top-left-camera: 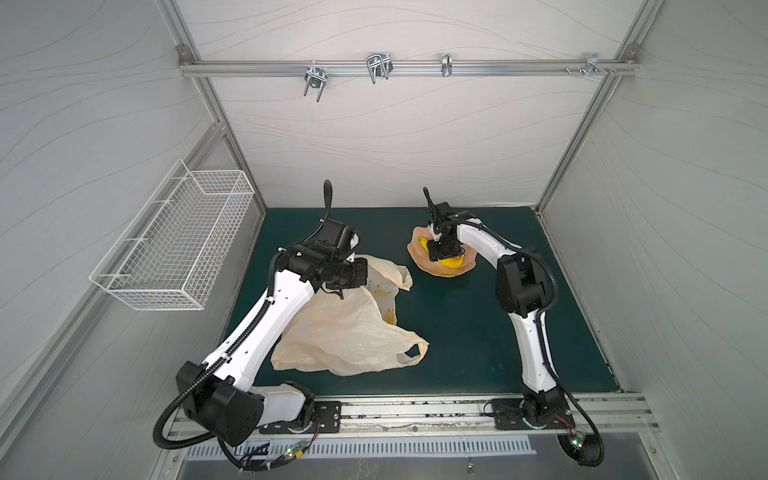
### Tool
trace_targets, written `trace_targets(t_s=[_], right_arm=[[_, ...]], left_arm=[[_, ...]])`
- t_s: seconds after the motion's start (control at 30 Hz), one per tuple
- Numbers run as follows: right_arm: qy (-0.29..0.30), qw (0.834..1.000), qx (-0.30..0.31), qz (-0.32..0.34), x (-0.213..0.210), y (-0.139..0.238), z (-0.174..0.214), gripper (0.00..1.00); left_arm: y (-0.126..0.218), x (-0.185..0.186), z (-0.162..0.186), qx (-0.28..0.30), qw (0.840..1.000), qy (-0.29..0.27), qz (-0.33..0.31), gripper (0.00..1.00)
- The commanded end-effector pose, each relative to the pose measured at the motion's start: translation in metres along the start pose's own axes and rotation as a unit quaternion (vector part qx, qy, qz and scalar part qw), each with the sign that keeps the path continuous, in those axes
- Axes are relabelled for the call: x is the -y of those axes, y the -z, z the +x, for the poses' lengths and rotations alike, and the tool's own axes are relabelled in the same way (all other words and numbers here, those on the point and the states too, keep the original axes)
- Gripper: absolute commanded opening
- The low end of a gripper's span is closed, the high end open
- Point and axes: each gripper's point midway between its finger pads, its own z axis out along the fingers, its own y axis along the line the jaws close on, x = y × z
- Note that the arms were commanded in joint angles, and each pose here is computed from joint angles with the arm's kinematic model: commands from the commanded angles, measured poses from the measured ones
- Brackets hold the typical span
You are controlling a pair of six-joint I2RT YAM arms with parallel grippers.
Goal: Place the fruits into the plastic bag
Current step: 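Lower the right gripper onto the green-tipped yellow banana in the bowl, then close the right gripper on the banana and lift it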
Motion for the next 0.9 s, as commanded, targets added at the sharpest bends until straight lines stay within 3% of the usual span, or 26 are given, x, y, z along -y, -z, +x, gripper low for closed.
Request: trace_targets(t_s=[0.0, 0.43, 0.87], right_arm=[[0.003, 1.000, -0.022, 0.008, 0.006, -0.007, 0.008, 0.52], [0.017, 0.999, 0.005, 0.038, 0.016, 0.006, -0.007, 0.65], [0.020, 0.999, -0.020, 0.019, 0.010, -0.015, -0.002, 0.63]], left_arm=[[0.014, 0.002, -0.007, 0.023, 1.000, -0.013, 0.001, 0.00], [0.011, 0.004, -0.008, 0.021, 1.000, -0.012, 0.004, 0.00], [0.008, 0.002, -0.006, 0.017, 1.000, -0.012, 0.001, 0.00]])
